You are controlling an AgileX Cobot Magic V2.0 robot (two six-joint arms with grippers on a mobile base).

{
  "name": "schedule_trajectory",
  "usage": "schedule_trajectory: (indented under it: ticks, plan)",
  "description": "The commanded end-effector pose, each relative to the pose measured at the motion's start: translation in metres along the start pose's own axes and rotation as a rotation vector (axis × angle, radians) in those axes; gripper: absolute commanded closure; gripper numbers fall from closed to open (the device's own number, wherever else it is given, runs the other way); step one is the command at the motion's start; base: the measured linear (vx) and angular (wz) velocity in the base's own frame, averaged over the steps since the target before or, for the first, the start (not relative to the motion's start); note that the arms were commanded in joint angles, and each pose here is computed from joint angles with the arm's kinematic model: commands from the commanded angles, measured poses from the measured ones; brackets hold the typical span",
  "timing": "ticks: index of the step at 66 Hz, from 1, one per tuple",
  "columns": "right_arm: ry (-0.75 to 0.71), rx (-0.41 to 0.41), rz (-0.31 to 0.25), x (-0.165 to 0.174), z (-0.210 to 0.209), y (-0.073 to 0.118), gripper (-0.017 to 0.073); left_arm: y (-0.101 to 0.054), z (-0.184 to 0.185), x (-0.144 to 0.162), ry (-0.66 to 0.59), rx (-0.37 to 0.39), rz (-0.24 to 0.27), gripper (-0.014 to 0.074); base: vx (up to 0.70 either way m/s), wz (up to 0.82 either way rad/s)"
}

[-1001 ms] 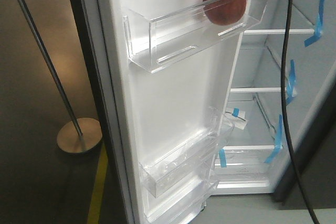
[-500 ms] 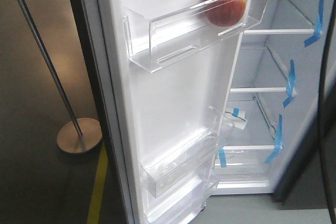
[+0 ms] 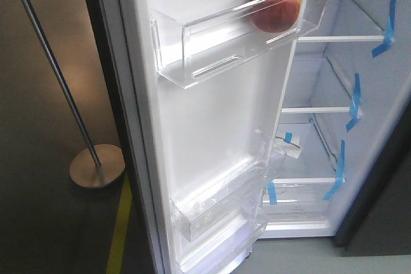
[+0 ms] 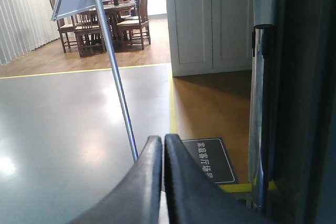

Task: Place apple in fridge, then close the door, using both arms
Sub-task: 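Withdraw the open right gripper up and back from the door shelf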

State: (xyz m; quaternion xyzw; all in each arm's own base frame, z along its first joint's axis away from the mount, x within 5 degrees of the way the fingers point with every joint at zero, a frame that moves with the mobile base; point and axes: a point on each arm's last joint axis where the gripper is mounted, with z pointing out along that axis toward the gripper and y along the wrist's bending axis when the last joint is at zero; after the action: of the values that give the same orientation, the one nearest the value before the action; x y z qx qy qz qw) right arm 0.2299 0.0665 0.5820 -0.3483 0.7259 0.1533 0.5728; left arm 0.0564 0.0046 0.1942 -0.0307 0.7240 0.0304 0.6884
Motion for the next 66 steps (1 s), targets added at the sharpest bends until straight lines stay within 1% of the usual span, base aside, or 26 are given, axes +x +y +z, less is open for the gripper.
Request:
schedule_trajectory:
  ticks: [1,4,7,11,12,17,20,26,27,30,33,36,47,51,54,57,62,66]
  plan:
    - [-0.022,0.061,-0.018,-0.007,-0.019,0.006,0.0564,0.000,-0.003,-0.015,-0.111,0.003,-0.011,0.0601,0.00,0.00]
    - [-0.012,0.064,0.006,-0.006,-0.019,0.006,0.0564,0.000,-0.003,-0.015,-0.111,0.003,-0.011,0.0601,0.00,0.00]
    - [-0.009,0.061,-0.004,-0.006,-0.019,0.007,0.0563,0.000,-0.003,-0.015,-0.111,0.003,-0.011,0.0601,0.00,0.00]
    - [-0.021,0.075,-0.009,-0.004,-0.014,0.002,0.0563,0.000,-0.003,-0.015,-0.111,0.003,-0.011,0.0601,0.00,0.00]
    - [-0.024,0.080,-0.001,-0.002,-0.011,0.000,0.0563,0.000,-0.003,-0.015,-0.111,0.003,-0.011,0.0601,0.00,0.00]
    - [-0.017,0.083,0.072,0.008,0.001,-0.005,0.0563,0.000,-0.003,-0.015,-0.111,0.003,-0.011,0.0601,0.00,0.00]
    - [0.015,0.064,0.109,0.020,0.009,-0.006,0.0563,0.000,-0.003,-0.015,-0.112,0.003,-0.011,0.0601,0.00,0.00]
    - [0.045,0.017,0.152,0.041,0.015,0.003,0.0563,0.000,-0.003,-0.015,-0.112,0.003,-0.011,0.0601,0.00,0.00]
    - [0.043,0.015,0.150,0.045,0.014,0.005,0.0563,0.000,-0.003,-0.015,-0.112,0.003,-0.011,0.0601,0.00,0.00]
    - [0.019,0.038,0.152,0.052,0.009,0.011,0.0563,0.000,-0.003,-0.015,-0.112,0.003,-0.011,0.0601,0.00,0.00]
    - [0.018,0.064,0.168,0.066,0.008,0.015,0.0563,0.000,-0.003,-0.015,-0.113,0.003,-0.011,0.0601,0.00,0.00]
    - [-0.001,0.094,0.166,0.075,0.001,0.023,0.0563,0.000,-0.003,-0.016,-0.116,0.003,-0.014,0.0601,0.00,0.00]
    - [0.042,0.117,0.214,0.129,-0.013,0.052,0.0563,0.000,-0.003,-0.017,-0.133,0.003,-0.026,0.0601,0.00,0.00]
    - [0.051,0.126,0.227,0.148,-0.020,0.065,0.0563,0.000,-0.004,-0.020,-0.162,0.007,-0.098,0.0601,0.00,0.00]
    - [0.072,0.129,0.247,0.169,-0.022,0.075,0.0563,0.001,-0.004,-0.022,-0.188,0.011,-0.174,0.0601,0.00,0.00]
    - [0.069,0.142,0.250,0.182,-0.028,0.084,0.0563,0.001,-0.005,-0.025,-0.216,0.016,-0.255,0.0601,0.00,0.00]
    - [0.072,0.173,0.260,0.206,-0.032,0.094,0.0563,0.002,-0.005,-0.028,-0.245,0.020,-0.313,0.0601,0.00,0.00]
    - [0.048,0.202,0.265,0.219,-0.038,0.102,0.0563,0.002,-0.006,-0.029,-0.265,0.019,-0.318,0.0601,0.00,0.00]
